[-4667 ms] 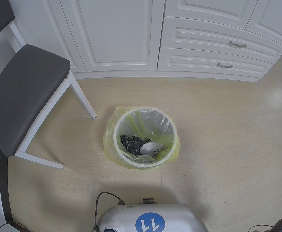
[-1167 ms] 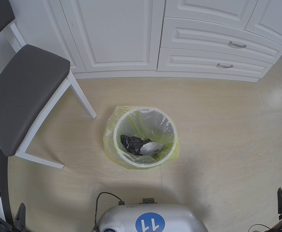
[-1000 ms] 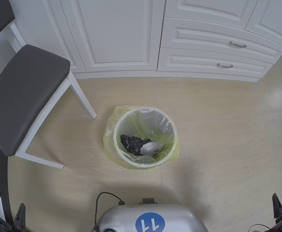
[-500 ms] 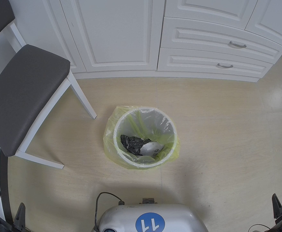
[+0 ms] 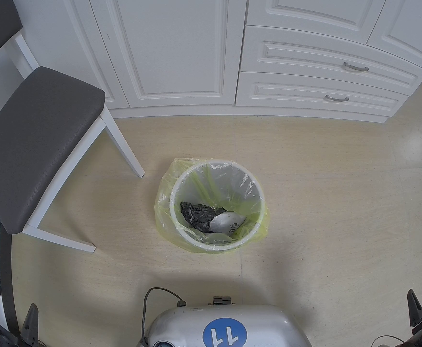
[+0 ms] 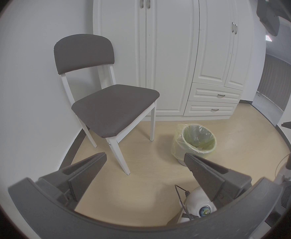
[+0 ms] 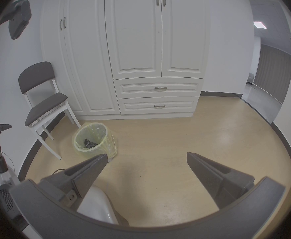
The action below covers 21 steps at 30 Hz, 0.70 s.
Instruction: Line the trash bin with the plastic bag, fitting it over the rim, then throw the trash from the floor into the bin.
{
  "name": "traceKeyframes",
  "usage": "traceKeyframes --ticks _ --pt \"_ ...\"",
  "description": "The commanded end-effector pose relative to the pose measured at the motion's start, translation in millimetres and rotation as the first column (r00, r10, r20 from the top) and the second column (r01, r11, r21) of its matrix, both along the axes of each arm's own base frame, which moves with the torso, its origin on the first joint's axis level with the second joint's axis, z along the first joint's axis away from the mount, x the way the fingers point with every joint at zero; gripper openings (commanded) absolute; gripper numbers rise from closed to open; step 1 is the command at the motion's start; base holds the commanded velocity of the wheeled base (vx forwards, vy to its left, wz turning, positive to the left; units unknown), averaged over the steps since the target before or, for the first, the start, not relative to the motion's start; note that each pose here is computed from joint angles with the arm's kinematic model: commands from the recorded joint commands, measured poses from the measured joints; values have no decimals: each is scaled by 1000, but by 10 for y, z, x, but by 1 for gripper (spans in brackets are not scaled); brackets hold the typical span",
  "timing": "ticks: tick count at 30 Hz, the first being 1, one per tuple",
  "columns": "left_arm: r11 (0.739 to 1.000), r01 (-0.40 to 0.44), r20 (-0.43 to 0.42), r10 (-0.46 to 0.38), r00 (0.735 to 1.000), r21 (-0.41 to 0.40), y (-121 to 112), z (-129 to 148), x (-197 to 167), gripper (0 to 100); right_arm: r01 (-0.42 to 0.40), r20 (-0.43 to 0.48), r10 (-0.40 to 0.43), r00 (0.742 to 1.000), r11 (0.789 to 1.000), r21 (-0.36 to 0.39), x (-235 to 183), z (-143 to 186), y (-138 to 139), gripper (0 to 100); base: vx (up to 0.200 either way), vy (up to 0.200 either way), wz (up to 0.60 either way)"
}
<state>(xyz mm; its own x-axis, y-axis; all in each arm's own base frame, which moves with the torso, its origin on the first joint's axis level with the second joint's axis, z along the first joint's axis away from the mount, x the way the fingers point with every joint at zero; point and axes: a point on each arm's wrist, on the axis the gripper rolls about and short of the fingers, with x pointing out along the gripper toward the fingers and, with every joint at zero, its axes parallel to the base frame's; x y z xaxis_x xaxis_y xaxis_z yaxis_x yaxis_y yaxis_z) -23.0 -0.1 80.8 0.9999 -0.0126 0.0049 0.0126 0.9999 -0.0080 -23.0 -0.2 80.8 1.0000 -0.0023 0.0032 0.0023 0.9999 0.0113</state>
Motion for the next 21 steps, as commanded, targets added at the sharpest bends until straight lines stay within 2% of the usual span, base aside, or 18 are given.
traceKeyframes --ticks 1,7,10,13,21 --pt "1000 0 -6 0 1000 4 0 -51 4 100 -1 -2 1 1000 1000 -10 2 -51 0 100 0 0 0" --pt "1000 -2 -3 2 1000 0 0 -50 3 100 -1 -2 1 1000 1000 -7 2 -51 0 100 0 0 0" --pt "999 -17 -4 17 1000 -35 4 -48 4 100 -1 -2 1 1000 1000 -2 2 -51 0 100 0 0 0" --pt "1000 -16 -3 16 1000 -6 3 -50 3 100 1 -2 -1 1000 1000 3 2 -51 0 100 0 0 0" --pt "1000 -16 -3 16 1000 -7 3 -50 3 100 -1 -2 1 1000 1000 4 2 -51 0 100 0 0 0"
